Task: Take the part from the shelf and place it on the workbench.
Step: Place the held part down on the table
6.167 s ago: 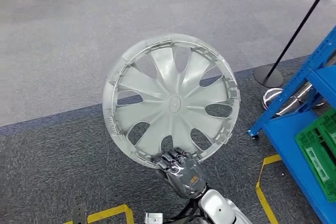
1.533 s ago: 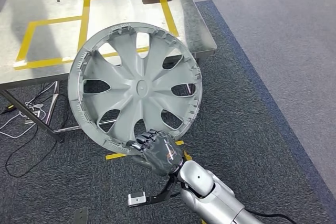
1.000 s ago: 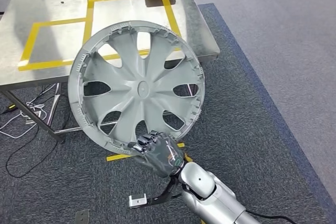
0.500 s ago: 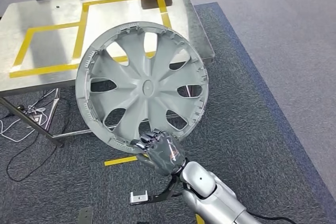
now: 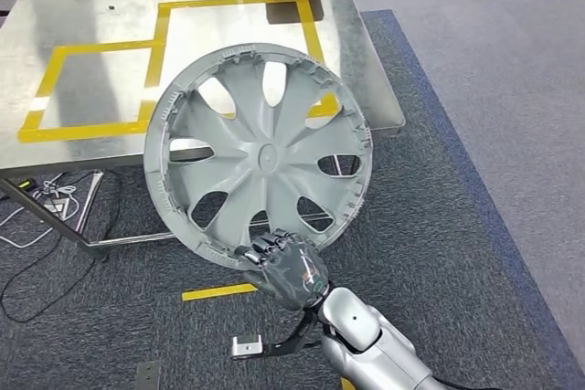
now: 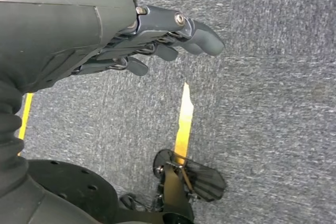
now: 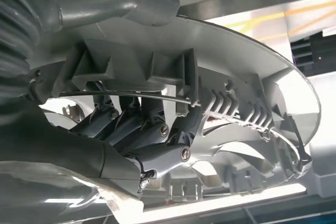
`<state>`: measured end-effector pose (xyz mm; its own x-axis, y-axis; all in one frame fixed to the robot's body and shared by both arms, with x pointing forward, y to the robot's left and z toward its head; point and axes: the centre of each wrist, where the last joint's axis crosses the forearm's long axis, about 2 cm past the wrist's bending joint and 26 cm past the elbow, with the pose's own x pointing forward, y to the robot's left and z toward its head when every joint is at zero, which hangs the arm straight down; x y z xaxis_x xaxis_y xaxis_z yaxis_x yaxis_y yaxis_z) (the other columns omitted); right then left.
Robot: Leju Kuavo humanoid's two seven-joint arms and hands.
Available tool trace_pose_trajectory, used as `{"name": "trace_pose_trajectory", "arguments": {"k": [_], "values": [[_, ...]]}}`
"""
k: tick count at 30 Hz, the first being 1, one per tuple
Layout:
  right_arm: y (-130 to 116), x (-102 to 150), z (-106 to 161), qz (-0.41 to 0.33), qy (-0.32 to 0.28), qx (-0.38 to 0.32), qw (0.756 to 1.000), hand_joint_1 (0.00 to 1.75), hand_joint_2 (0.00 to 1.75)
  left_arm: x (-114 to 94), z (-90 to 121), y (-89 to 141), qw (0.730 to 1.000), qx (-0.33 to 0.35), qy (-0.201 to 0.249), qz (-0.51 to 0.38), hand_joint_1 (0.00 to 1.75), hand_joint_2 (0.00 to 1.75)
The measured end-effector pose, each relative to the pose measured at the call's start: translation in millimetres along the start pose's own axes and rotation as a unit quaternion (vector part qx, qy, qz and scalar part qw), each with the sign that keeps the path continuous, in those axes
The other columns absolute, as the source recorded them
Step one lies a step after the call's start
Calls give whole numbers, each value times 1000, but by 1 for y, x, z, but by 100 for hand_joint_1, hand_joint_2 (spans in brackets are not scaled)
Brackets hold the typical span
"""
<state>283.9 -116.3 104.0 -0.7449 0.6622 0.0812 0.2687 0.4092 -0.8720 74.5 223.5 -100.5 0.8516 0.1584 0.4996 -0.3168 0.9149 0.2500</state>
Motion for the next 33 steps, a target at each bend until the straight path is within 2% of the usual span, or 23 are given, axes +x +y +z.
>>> {"name": "trace_pose_trajectory", "arguments": {"k": [19,24,29,33], "values": [[-1,-6,3,16,-6,8,1000,175,175,-1,4,-6,1000,-6,6,3,0,175],[-5,-18,-13,38,-26,33,998,175,175,3,3,-9,1000,-9,4,3,0,175],[-12,-31,-45,78,-45,43,995,175,175,10,3,-14,1000,-17,-2,-2,0,175],[-7,-39,-62,119,-52,78,988,175,175,15,2,-16,1000,-28,4,-1,0,175]]}}
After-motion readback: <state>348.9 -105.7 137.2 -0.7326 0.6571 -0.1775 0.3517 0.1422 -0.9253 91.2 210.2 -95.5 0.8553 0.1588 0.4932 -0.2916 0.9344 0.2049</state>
